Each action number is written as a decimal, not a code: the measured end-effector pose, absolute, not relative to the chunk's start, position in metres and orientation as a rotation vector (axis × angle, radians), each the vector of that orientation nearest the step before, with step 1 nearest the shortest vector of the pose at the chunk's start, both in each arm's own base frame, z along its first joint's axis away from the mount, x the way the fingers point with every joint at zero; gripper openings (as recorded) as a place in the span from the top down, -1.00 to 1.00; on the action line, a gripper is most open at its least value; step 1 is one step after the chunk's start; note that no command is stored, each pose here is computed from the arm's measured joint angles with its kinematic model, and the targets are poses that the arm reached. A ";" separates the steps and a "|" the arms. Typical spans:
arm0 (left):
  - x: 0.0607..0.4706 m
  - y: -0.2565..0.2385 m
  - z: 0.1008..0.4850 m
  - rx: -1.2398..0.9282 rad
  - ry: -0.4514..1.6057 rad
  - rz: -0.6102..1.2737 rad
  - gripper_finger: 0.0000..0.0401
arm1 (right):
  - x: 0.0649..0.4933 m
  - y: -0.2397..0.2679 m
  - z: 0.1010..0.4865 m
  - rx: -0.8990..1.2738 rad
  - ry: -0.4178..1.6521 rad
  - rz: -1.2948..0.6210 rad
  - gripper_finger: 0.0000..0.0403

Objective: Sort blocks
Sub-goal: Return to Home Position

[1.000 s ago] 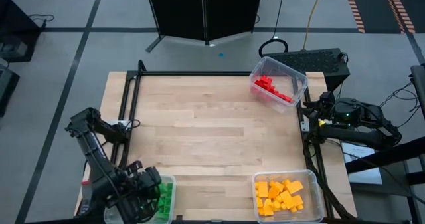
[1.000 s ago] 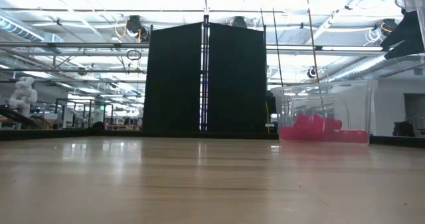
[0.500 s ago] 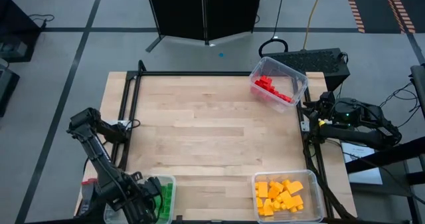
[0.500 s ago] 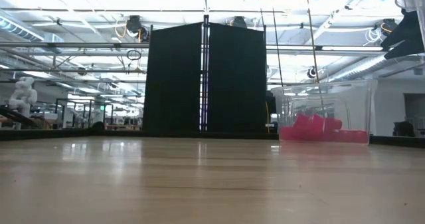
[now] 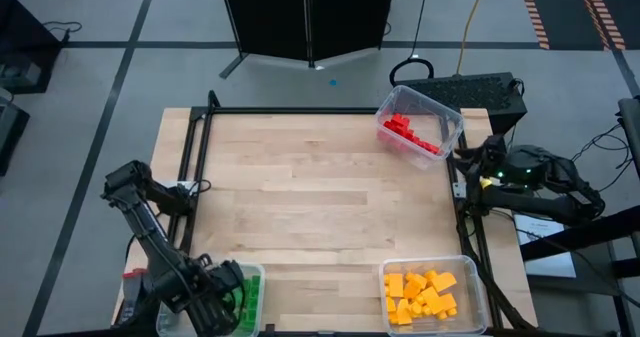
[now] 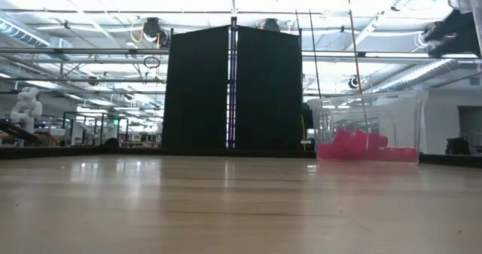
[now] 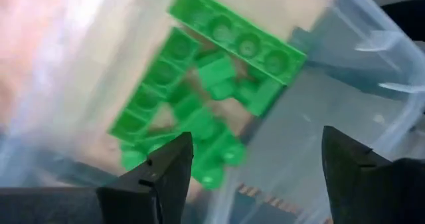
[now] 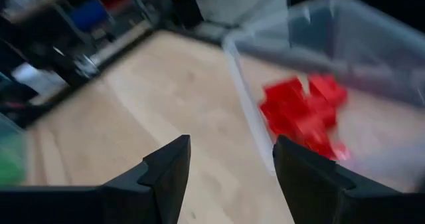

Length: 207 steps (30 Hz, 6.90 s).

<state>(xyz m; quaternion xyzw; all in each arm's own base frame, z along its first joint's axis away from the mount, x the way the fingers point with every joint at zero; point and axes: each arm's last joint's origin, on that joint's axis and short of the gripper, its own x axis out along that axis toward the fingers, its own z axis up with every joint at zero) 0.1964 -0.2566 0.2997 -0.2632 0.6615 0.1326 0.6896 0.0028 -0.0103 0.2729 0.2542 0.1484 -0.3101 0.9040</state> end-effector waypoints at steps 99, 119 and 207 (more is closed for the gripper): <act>0.045 -0.075 0.204 -1.057 0.207 -0.202 -0.05 | 0.027 -0.007 0.302 0.308 -0.225 -0.231 -0.03; 0.041 -0.080 0.195 -0.419 -0.150 -0.707 -0.05 | 0.061 -0.017 0.260 0.355 -0.248 -0.107 -0.03; 0.095 0.000 0.174 -0.276 -0.045 -0.343 -0.05 | 0.097 0.004 0.171 0.097 -0.040 0.062 -0.03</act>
